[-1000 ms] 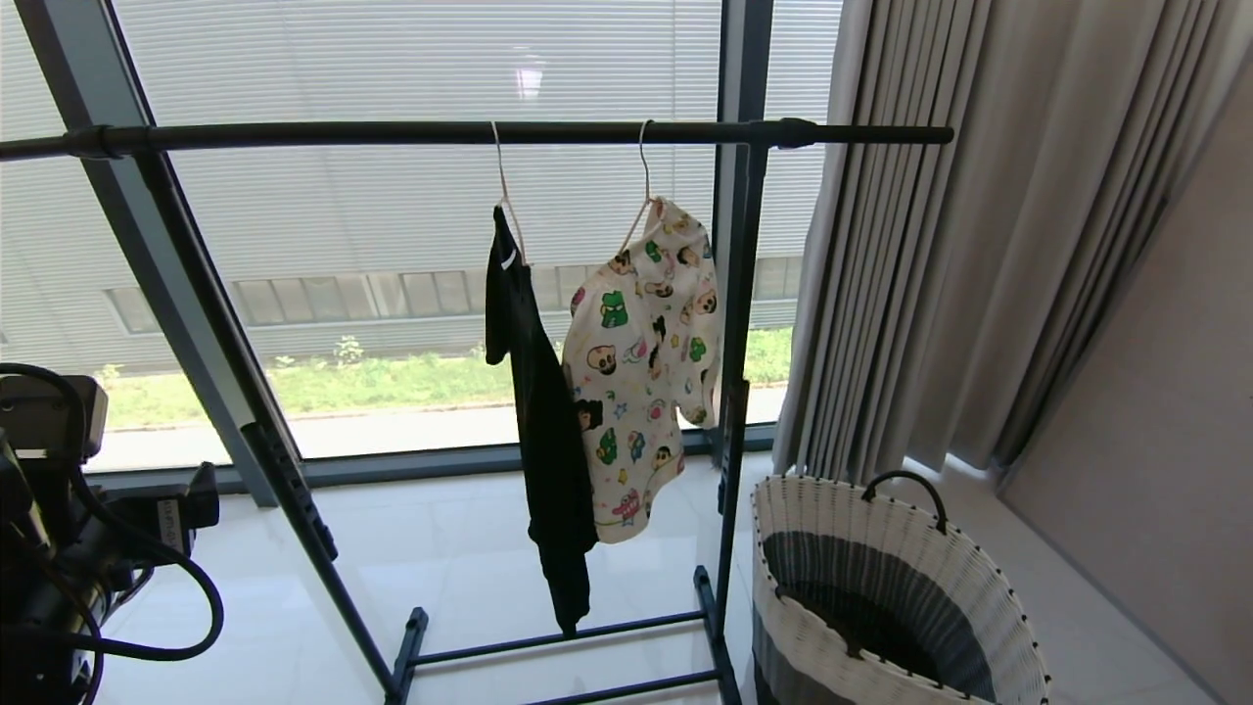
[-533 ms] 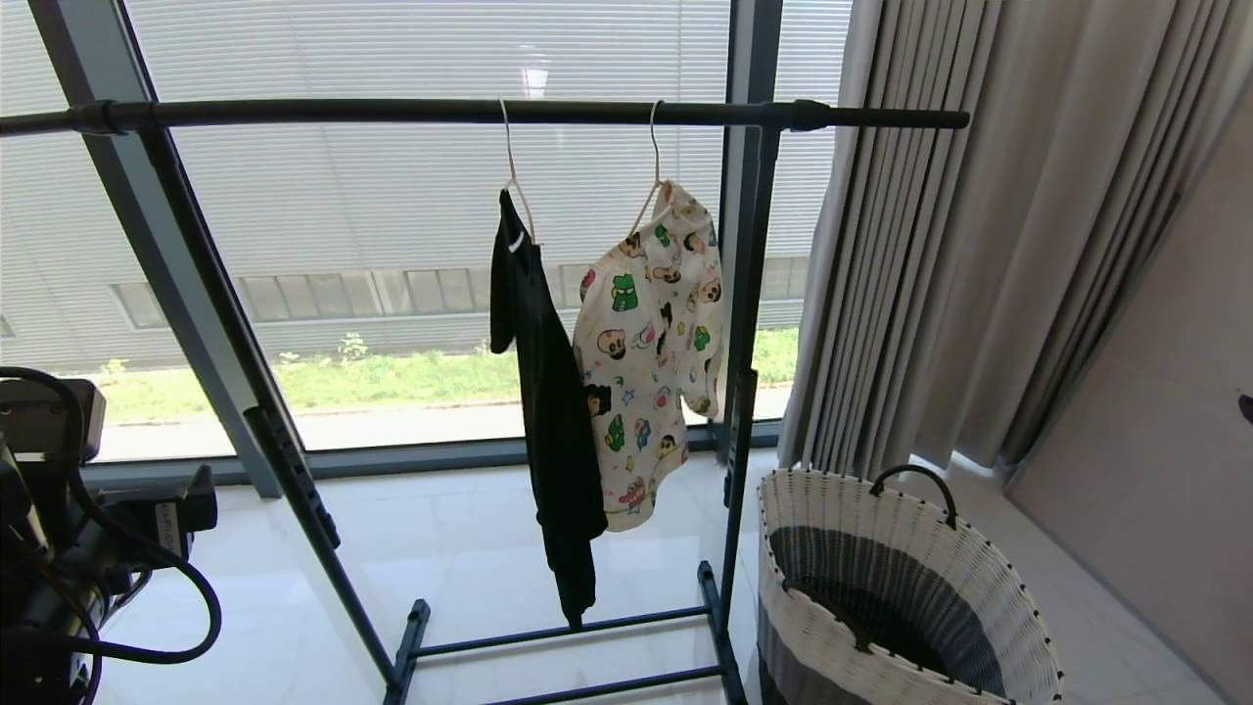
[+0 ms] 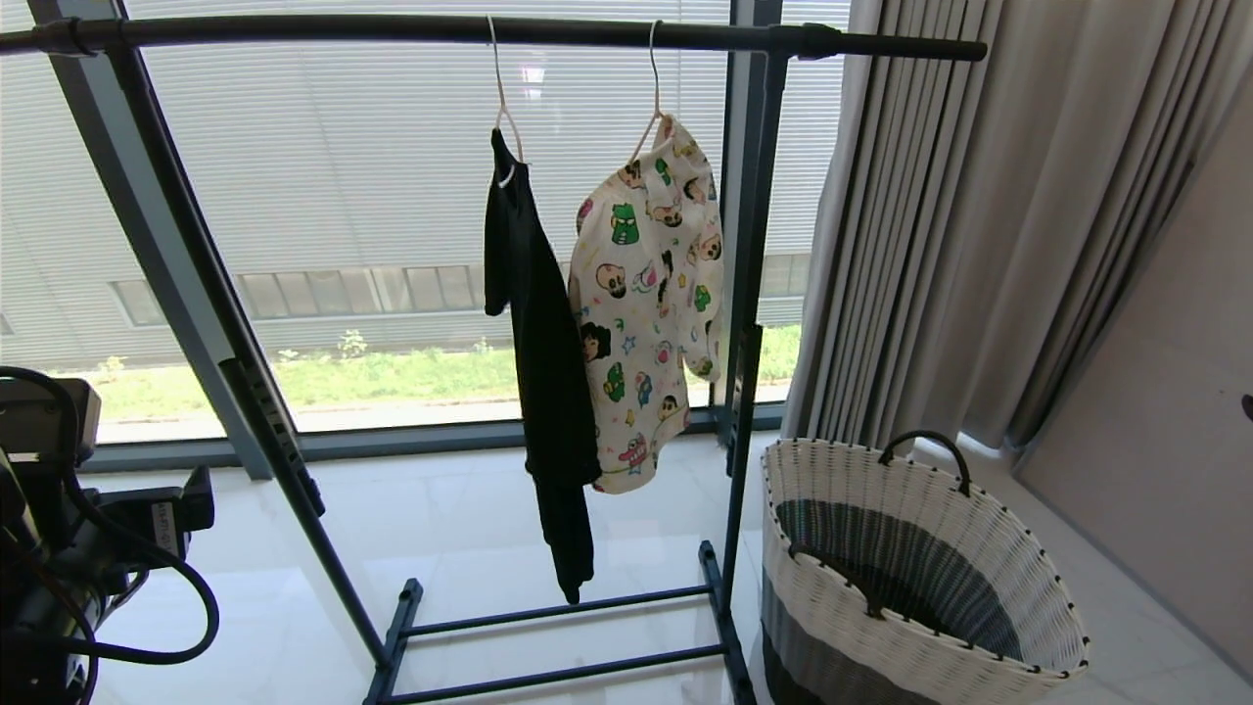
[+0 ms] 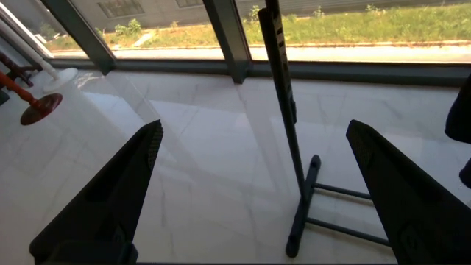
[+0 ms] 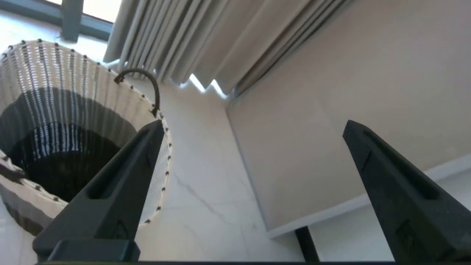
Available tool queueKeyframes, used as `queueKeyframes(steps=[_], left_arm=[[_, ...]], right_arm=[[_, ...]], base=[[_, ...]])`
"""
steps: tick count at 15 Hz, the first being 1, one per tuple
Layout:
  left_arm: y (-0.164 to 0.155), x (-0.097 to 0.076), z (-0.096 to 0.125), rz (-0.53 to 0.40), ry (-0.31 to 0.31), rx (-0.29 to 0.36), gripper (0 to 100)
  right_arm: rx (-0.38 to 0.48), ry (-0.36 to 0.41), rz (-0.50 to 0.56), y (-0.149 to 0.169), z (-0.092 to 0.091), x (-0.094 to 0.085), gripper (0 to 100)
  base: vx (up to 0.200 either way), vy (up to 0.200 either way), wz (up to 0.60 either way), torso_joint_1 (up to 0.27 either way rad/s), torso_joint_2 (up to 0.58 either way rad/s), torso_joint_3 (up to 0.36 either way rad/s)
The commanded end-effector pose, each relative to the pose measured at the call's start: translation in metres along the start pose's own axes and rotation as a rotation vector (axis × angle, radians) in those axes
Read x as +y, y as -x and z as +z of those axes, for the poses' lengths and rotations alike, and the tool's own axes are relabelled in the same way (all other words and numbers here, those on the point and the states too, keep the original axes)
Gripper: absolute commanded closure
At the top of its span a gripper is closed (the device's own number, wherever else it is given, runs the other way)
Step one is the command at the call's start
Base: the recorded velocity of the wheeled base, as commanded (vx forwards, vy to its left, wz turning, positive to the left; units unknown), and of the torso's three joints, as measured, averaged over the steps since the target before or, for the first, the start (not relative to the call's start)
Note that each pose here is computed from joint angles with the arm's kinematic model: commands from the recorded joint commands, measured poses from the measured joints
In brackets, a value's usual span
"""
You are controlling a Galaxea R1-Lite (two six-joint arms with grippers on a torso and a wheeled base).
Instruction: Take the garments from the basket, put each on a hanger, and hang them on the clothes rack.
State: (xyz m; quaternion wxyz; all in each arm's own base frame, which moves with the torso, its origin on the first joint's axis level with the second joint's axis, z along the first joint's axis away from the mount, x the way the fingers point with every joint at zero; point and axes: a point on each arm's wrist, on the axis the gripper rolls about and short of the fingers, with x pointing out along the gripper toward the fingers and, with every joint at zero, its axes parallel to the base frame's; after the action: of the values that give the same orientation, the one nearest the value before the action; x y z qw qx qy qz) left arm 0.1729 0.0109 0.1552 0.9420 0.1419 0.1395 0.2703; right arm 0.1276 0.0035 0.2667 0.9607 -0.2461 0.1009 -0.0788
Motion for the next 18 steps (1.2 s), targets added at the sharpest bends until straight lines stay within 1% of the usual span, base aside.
queueKeyframes(steps=[1, 2, 3, 4, 5, 6, 7, 8, 9, 10, 11, 12, 14, 15, 16, 17, 18], left_arm=[[0.004, 0.003, 0.000, 0.006, 0.009, -0.011, 0], [0.009, 0.006, 0.000, 0.013, 0.020, -0.024, 0], [0.017, 0.012, -0.001, 0.038, 0.051, -0.041, 0], [0.029, 0.020, -0.007, 0.084, 0.081, -0.052, 0], [0.042, 0.028, -0.014, 0.131, 0.102, -0.065, 0], [0.059, 0.040, -0.024, 0.173, 0.132, -0.098, 0], [0.075, 0.049, -0.035, 0.197, 0.159, -0.135, 0], [0.085, 0.054, -0.047, 0.223, 0.165, -0.153, 0], [0.093, 0.060, -0.052, 0.263, 0.179, -0.163, 0], [0.098, 0.063, -0.059, 0.309, 0.176, -0.138, 0], [0.102, 0.065, -0.063, 0.334, 0.179, -0.130, 0], [0.111, 0.068, -0.071, 0.339, 0.181, -0.128, 0], [0.129, 0.073, -0.088, 0.350, 0.201, -0.159, 0], [0.138, 0.074, -0.100, 0.356, 0.199, -0.172, 0], [0.147, 0.075, -0.114, 0.375, 0.171, -0.185, 0], [0.149, 0.076, -0.119, 0.422, 0.164, -0.161, 0], [0.149, 0.077, -0.120, 0.465, 0.180, -0.144, 0]], right_arm=[[-0.008, -0.005, -0.005, 0.003, 0.000, -0.001, 0], [0.002, -0.004, -0.009, 0.006, -0.006, 0.000, 0], [0.014, -0.010, -0.033, 0.012, -0.015, -0.001, 0], [0.044, -0.028, -0.075, 0.020, -0.030, -0.001, 0], [0.074, -0.062, -0.123, 0.028, -0.045, -0.001, 0], [0.082, -0.124, -0.170, 0.040, -0.060, 0.001, 0], [0.064, -0.183, -0.195, 0.053, -0.070, 0.004, 0], [0.043, -0.212, -0.204, 0.064, -0.079, 0.008, 0], [0.026, -0.224, -0.206, 0.074, -0.091, 0.014, 0], [-0.003, -0.228, -0.193, 0.084, -0.105, 0.021, 0], [-0.028, -0.228, -0.175, 0.092, -0.117, 0.028, 0], [-0.096, -0.233, -0.145, 0.104, -0.134, 0.038, 0], [-0.157, -0.239, -0.157, 0.117, -0.159, 0.051, 0], [-0.183, -0.242, -0.170, 0.121, -0.168, 0.056, 0], [-0.168, -0.250, -0.173, 0.119, -0.172, 0.058, 0], [-0.176, -0.266, -0.174, 0.118, -0.173, 0.058, 0], [-0.169, -0.268, -0.171, 0.114, -0.180, 0.063, 0]], base=[[0.000, 0.000, 0.00, -0.149, 0.45, 0.300], [0.000, 0.000, 0.00, -0.119, 0.40, 0.276], [0.000, 0.000, 0.00, -0.076, 0.23, 0.159], [0.000, 0.000, 0.00, -0.041, 0.12, 0.090], [0.000, 0.000, 0.00, -0.027, 0.08, 0.056], [0.000, 0.000, 0.00, 0.000, 0.00, 0.000], [0.000, 0.000, 0.00, 0.000, 0.00, 0.000], [0.000, 0.000, 0.00, 0.000, 0.00, 0.000], [0.000, 0.000, 0.00, 0.000, 0.00, 0.000], [0.000, 0.000, 0.00, 0.000, 0.00, 0.000], [0.000, 0.000, 0.00, 0.000, 0.00, 0.000], [0.000, 0.000, 0.00, 0.000, 0.00, 0.000], [0.000, 0.000, 0.00, 0.000, 0.00, 0.000], [0.000, 0.000, 0.00, 0.000, 0.00, 0.000], [0.000, 0.000, 0.00, 0.000, 0.00, 0.000], [0.000, 0.000, 0.00, 0.000, 0.00, 0.000], [0.000, 0.000, 0.00, 0.000, 0.00, 0.000]])
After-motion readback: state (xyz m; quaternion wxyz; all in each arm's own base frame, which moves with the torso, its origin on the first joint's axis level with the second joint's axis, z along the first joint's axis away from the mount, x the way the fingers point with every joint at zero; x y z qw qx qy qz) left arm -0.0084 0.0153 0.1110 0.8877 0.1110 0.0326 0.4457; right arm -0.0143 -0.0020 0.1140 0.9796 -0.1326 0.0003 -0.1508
